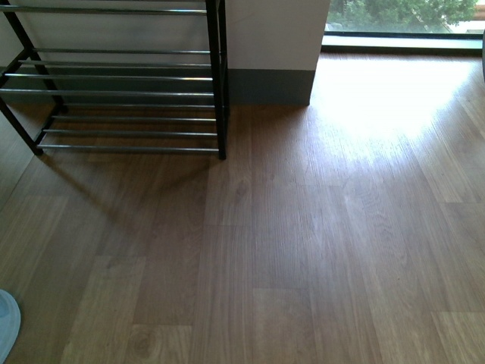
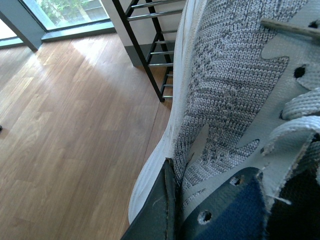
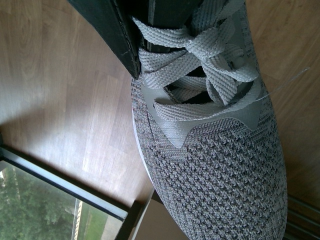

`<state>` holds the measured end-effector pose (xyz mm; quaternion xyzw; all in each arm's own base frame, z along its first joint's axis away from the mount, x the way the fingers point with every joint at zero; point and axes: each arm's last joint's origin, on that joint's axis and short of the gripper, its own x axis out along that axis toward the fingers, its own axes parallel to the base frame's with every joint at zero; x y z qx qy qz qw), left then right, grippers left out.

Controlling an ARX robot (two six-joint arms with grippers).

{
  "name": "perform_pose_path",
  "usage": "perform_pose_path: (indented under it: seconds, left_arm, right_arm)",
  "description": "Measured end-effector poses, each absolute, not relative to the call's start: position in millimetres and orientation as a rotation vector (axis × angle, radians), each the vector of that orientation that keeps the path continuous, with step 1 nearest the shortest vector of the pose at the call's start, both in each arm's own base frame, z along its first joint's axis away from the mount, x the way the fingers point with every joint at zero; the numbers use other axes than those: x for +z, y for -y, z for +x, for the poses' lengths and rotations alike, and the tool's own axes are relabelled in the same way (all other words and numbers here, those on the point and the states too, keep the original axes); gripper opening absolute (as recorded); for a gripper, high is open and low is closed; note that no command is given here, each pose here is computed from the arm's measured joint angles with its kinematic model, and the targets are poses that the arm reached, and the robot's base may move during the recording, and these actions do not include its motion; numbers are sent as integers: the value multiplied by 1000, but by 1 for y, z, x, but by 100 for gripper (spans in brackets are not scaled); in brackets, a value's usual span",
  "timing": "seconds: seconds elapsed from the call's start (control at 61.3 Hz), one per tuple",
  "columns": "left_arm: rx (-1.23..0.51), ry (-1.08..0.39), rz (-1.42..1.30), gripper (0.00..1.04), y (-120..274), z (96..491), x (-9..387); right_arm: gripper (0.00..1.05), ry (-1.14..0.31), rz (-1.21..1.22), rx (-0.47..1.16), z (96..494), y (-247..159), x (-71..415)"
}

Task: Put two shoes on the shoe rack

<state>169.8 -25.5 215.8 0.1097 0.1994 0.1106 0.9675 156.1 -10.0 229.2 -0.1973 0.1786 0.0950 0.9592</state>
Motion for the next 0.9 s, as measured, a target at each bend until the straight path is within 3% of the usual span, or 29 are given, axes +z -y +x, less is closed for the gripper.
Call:
perform_pose_path:
  seconds: [0.897]
  left_arm:
    - [213,-404,220,2,26,170,216]
  right_arm:
    - [1,-364,-402,185,156,10,229]
